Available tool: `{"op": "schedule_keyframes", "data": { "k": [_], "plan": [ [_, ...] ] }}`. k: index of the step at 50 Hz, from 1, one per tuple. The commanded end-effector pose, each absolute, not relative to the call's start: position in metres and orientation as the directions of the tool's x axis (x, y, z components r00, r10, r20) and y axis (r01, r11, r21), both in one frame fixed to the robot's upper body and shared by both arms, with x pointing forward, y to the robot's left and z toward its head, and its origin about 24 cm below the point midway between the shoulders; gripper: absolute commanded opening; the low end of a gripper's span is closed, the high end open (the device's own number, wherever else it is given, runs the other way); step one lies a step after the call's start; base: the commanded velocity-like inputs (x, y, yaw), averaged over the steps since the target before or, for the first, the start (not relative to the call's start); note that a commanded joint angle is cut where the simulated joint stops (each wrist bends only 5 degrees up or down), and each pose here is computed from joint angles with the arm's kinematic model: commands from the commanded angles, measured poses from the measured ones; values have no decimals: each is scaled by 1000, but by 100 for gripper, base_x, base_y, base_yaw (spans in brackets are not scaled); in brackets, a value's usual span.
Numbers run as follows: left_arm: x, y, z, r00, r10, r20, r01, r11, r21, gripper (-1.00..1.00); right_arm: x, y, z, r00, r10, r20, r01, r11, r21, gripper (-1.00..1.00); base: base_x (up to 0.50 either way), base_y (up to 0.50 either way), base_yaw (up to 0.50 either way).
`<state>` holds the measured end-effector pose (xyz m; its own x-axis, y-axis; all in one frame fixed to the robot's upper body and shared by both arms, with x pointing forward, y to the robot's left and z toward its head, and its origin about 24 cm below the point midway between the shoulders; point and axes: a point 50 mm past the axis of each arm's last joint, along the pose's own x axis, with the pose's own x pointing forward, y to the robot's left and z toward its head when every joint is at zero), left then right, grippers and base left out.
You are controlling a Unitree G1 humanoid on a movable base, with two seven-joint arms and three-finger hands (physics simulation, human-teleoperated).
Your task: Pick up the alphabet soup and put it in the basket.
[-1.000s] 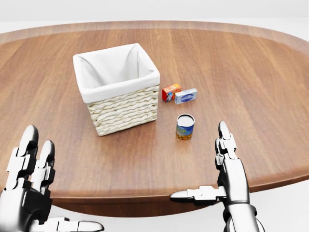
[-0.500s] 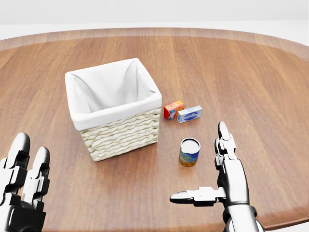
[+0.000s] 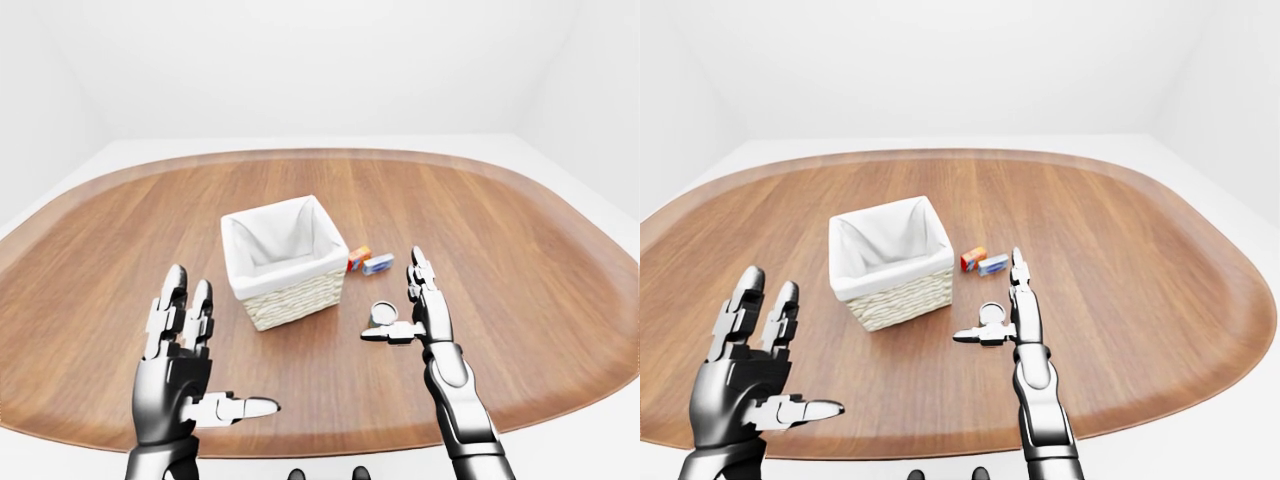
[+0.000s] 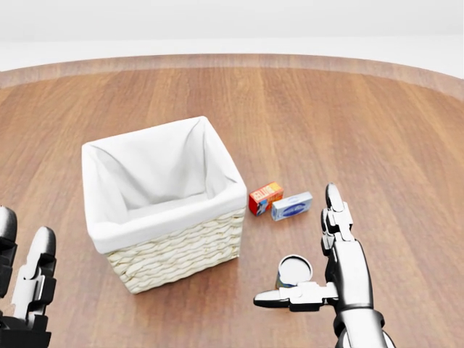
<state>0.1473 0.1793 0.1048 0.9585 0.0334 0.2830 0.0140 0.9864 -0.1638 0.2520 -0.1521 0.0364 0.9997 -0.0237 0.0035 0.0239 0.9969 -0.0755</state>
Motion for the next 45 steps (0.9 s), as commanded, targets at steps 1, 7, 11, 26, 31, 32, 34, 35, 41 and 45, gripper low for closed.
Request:
{"op": "schedule_keyframes", "data": {
  "k": [1, 7, 11, 26, 31, 32, 34, 35, 41, 45],
  "plan": [
    [140, 174, 101, 967, -2, 256, 50, 982, -180, 100, 252, -151, 35, 1000, -23, 3, 23, 997, -78, 100, 36, 0, 0],
    [142, 173, 99, 969, -5, 246, 48, 984, -169, 100, 253, -152, 35, 1000, -22, 3, 22, 997, -77, 100, 35, 0, 0],
    [143, 172, 98, 970, -12, 241, 53, 985, -164, 100, 252, -151, 35, 1000, -16, 12, 17, 997, -71, 100, 23, 0, 0],
    [148, 172, 99, 969, -12, 247, 50, 988, -149, 100, 259, -149, 20, 998, -41, -38, 37, 993, -108, 100, 0, 0, 0],
    [148, 173, 102, 965, -11, 262, 52, 987, -151, 100, 264, -154, 13, 996, -46, -74, 39, 994, -101, 100, 0, 0, 0],
    [148, 173, 102, 964, -9, 265, 51, 987, -152, 100, 265, -155, 10, 995, -50, -87, 41, 994, -101, 100, 0, 0, 0],
    [149, 173, 102, 964, -10, 267, 52, 987, -152, 100, 268, -158, 2, 990, -63, -127, 50, 993, -107, 100, 0, 0, 0],
    [149, 173, 102, 964, -7, 267, 49, 987, -151, 100, 269, -159, -5, 985, -74, -157, 55, 991, -119, 100, 0, 0, 0],
    [150, 172, 101, 965, -6, 261, 46, 988, -146, 100, 272, -169, -37, 941, -132, -312, 76, 980, -186, 100, 0, 0, 0],
    [150, 173, 102, 964, -4, 265, 45, 988, -148, 100, 274, -174, -52, 907, -160, -388, 81, 974, -213, 100, 0, 0, 0]
  ]
}}
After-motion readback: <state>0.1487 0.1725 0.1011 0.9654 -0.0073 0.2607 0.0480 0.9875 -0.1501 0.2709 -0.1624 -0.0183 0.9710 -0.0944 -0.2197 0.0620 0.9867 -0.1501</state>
